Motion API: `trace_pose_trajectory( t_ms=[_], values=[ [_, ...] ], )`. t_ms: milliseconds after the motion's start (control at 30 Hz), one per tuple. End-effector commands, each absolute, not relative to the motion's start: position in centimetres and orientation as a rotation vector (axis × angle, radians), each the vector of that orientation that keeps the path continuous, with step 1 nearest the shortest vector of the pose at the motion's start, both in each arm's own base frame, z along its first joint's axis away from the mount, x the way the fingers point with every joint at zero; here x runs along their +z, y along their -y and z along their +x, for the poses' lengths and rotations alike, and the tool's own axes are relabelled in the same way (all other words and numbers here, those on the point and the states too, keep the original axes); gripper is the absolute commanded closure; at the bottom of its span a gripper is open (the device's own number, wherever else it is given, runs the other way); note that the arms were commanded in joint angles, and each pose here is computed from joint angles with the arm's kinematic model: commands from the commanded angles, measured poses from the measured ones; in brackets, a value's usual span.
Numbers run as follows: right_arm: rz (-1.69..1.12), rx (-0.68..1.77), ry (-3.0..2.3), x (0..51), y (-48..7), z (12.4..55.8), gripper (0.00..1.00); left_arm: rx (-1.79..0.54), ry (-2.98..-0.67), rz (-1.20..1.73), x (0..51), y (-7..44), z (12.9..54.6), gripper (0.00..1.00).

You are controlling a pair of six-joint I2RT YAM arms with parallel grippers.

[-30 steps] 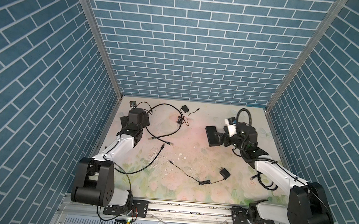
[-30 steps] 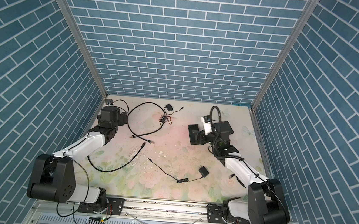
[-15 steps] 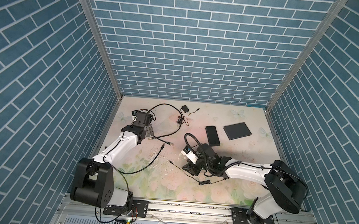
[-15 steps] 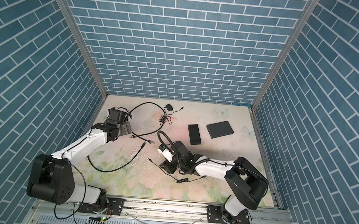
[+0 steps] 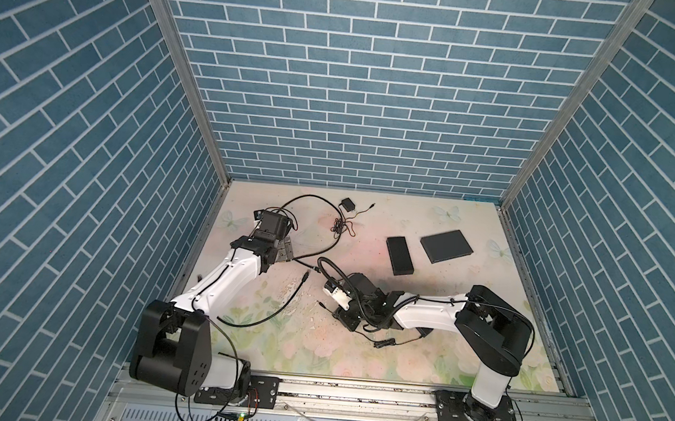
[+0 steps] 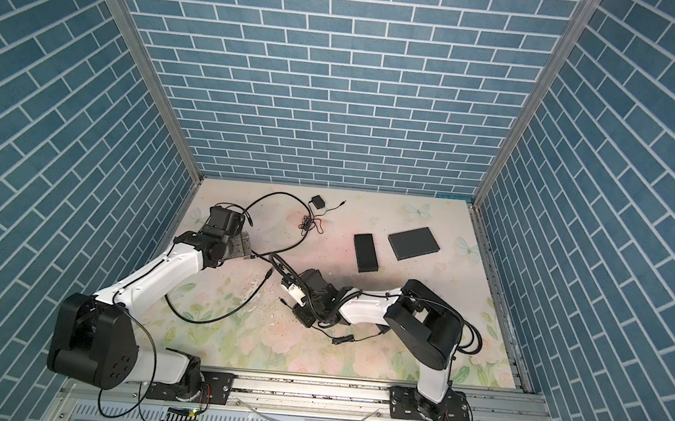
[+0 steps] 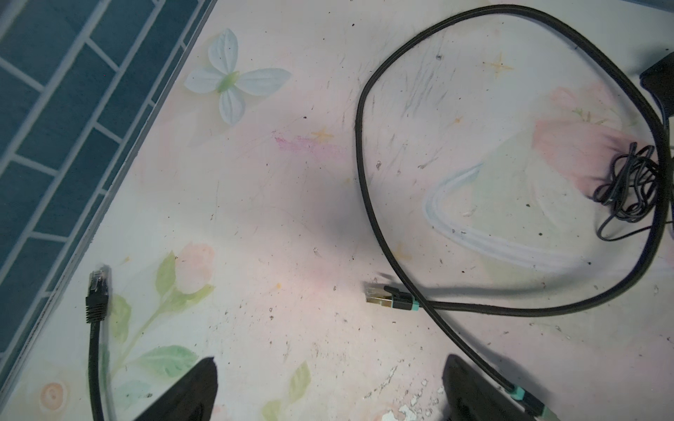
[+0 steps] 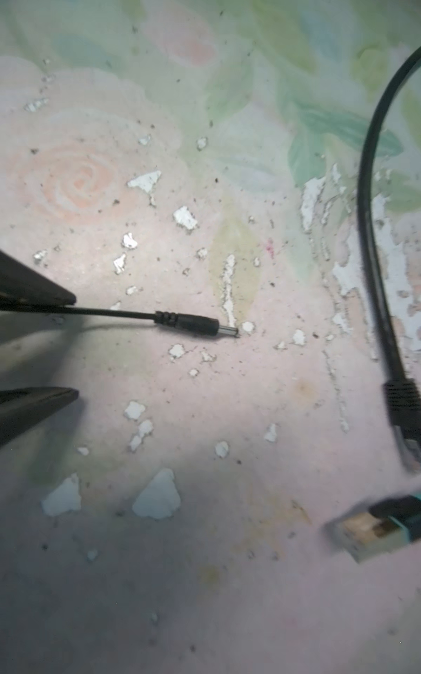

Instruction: Insert the plug into the switch port

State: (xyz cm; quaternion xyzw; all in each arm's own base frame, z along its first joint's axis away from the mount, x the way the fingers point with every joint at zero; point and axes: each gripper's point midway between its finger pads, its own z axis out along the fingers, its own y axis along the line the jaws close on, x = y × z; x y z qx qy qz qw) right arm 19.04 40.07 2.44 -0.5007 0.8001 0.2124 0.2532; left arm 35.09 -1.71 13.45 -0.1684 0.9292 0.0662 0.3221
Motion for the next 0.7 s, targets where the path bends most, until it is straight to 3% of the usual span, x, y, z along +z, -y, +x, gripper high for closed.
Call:
trace_pose_trajectory(
  t_ms=[0, 300, 400, 667],
  values=[
    [-1.389, 0.492, -2.214, 1.2, -40.0, 18.9, 0.68, 0.192, -2.423, -0.410, 15.1, 1.7, 35.1, 0.03],
    [-1.373, 0.436, -2.205, 1.1, -39.0, 19.1, 0.99, 0.107, -2.454, -0.272, 16.1, 4.5, 35.1, 0.05],
    [-1.297, 0.514, -2.186, 3.1, -38.5, 20.0, 1.00, -0.040, -2.520, -0.173, 15.3, 7.5, 34.1, 0.07],
    [-1.166, 0.752, -2.069, 8.2, -36.1, 21.4, 1.00, -0.747, -2.552, 0.028, 14.8, 16.4, 30.3, 0.21]
  ],
)
